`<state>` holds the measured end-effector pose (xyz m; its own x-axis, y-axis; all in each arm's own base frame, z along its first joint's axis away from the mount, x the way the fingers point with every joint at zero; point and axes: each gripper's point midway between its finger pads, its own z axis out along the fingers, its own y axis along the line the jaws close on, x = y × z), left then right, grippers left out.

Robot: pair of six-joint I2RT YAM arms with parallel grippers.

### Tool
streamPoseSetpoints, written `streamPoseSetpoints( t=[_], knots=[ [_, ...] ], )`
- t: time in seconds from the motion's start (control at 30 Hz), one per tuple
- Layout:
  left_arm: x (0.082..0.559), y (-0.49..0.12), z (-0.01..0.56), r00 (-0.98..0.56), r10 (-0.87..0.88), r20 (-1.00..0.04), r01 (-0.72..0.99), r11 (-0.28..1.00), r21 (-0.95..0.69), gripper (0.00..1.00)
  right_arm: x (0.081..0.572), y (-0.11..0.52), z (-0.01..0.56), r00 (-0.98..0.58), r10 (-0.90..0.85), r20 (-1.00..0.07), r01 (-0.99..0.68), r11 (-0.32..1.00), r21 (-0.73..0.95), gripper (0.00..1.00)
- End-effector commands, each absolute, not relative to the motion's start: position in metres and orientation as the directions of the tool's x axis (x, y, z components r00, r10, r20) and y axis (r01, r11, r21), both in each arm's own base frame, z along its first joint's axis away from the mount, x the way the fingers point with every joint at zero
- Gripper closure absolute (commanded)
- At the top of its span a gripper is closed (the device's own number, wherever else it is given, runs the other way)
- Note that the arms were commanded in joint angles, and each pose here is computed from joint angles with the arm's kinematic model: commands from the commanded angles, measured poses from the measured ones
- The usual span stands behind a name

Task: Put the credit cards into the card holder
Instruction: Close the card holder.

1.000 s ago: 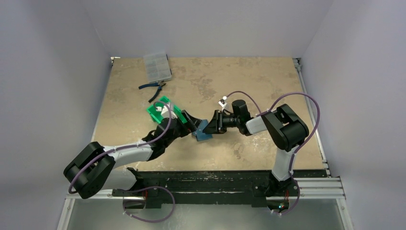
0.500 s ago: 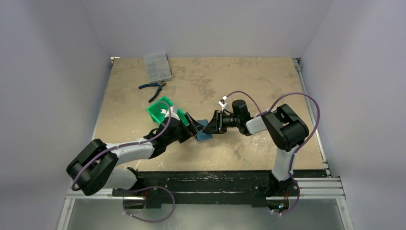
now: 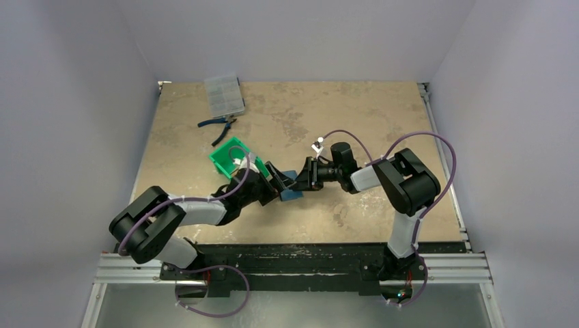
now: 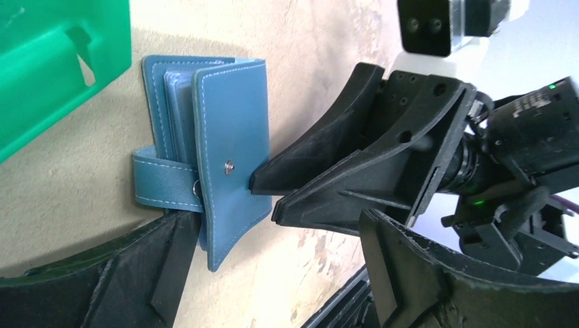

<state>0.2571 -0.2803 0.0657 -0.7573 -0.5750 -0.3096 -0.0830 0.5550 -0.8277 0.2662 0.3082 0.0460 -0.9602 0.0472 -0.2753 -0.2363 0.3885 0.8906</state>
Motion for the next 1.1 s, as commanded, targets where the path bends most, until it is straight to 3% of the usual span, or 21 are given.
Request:
streamPoseSetpoints(
  t=[0.0,0.37,0.53,0.67,0.77,0.97,1.07],
  knots=[
    [0.277,-0.272,0.1,-0.637,-0.693,-0.339,-0.017,0.453,-0.891,0.08,0.267,0.307,0.042,-0.952,0.052,-0.302,-0.256,0.41,0.875,0.56],
    [0.286,-0.222,0.12,-0.428,-0.799,-0.423,-0.03,0.48,-0.877,0.08,0.265,0.308,0.04,-0.952,0.046,-0.302,-0.257,0.414,0.873,0.56],
    [0.278,-0.247,0.138,-0.541,-0.694,-0.476,0.079,0.521,-0.85,0.09,0.264,0.308,0.042,-0.946,0.02,-0.324,-0.286,0.42,0.861,0.54],
    [0.266,-0.261,0.135,-0.654,-0.562,-0.506,0.105,0.595,-0.797,0.11,0.273,0.295,0.035,-0.916,-0.019,-0.4,-0.347,0.536,0.769,0.52],
    [0.262,-0.264,0.135,-0.693,-0.497,-0.522,0.118,0.636,-0.763,0.17,0.284,0.276,0.027,-0.888,-0.03,-0.459,-0.361,0.665,0.654,0.51],
    [0.266,-0.263,0.121,-0.718,-0.412,-0.561,0.124,0.717,-0.685,0.34,0.28,0.267,0.035,-0.863,-0.037,-0.504,-0.379,0.707,0.597,0.5],
    [0.274,-0.268,0.109,-0.735,-0.348,-0.582,0.142,0.761,-0.634,0.25,0.276,0.263,0.039,-0.856,-0.043,-0.515,-0.387,0.713,0.584,0.48]
  ],
)
